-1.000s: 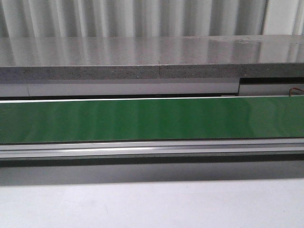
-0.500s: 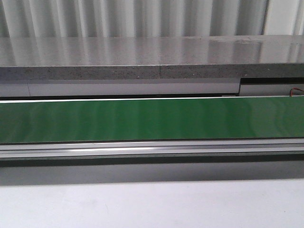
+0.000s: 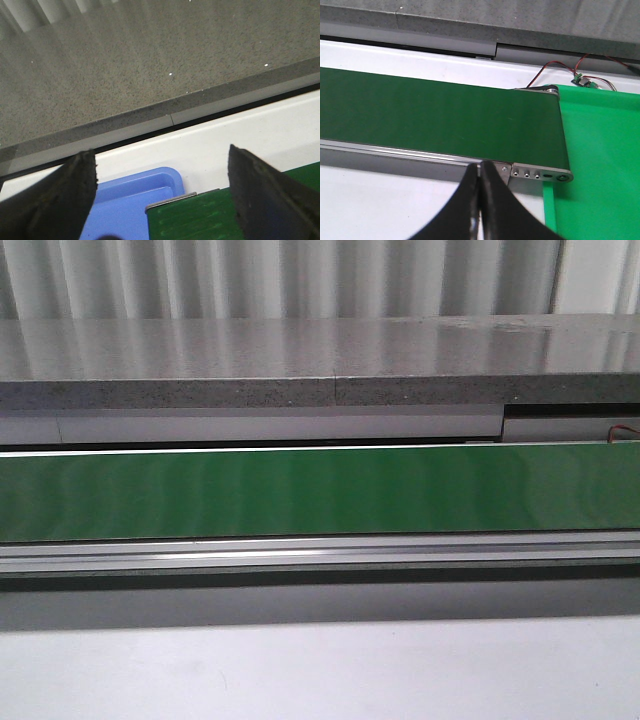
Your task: Move button from right to left
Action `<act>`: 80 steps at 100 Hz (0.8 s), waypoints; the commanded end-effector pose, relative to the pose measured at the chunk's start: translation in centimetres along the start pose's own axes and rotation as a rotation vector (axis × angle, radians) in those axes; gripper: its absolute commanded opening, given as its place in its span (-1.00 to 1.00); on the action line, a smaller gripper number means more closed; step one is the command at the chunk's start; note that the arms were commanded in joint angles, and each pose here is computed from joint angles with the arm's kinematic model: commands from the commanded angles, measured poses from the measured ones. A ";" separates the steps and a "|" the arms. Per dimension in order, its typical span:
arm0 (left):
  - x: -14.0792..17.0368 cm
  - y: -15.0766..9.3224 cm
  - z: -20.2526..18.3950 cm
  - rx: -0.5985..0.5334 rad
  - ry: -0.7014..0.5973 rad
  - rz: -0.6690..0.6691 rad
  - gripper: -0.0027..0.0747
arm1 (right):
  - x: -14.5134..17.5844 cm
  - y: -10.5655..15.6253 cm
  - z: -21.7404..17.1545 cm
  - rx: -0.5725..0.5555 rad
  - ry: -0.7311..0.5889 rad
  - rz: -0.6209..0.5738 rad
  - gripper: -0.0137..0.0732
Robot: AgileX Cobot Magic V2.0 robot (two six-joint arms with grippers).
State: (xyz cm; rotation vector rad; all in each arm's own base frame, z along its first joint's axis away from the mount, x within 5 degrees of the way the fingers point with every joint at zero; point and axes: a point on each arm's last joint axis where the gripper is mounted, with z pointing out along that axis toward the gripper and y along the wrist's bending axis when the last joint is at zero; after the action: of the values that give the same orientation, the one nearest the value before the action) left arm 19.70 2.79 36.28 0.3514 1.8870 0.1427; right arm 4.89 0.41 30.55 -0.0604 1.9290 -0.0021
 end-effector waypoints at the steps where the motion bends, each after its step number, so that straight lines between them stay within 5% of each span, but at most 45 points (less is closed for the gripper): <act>1: -0.8 -0.8 -2.3 -0.053 -0.109 -0.015 0.34 | -1.4 -0.1 -0.3 0.015 -0.092 -0.010 -0.84; 50: 4.5 -6.4 -7.3 0.056 -0.210 -0.064 -0.98 | -1.4 -0.1 -0.3 0.015 -0.092 -0.010 -0.84; 80: 5.3 -6.9 -7.3 0.073 -0.199 -0.073 -0.98 | -1.4 -0.1 -0.3 0.015 -0.092 -0.010 -0.84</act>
State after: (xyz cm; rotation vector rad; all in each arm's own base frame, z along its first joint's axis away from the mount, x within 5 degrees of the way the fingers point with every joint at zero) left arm 10.01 -1.57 30.92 0.3832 1.7579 0.0059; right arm 4.89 0.41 30.55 -0.0604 1.9290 -0.0021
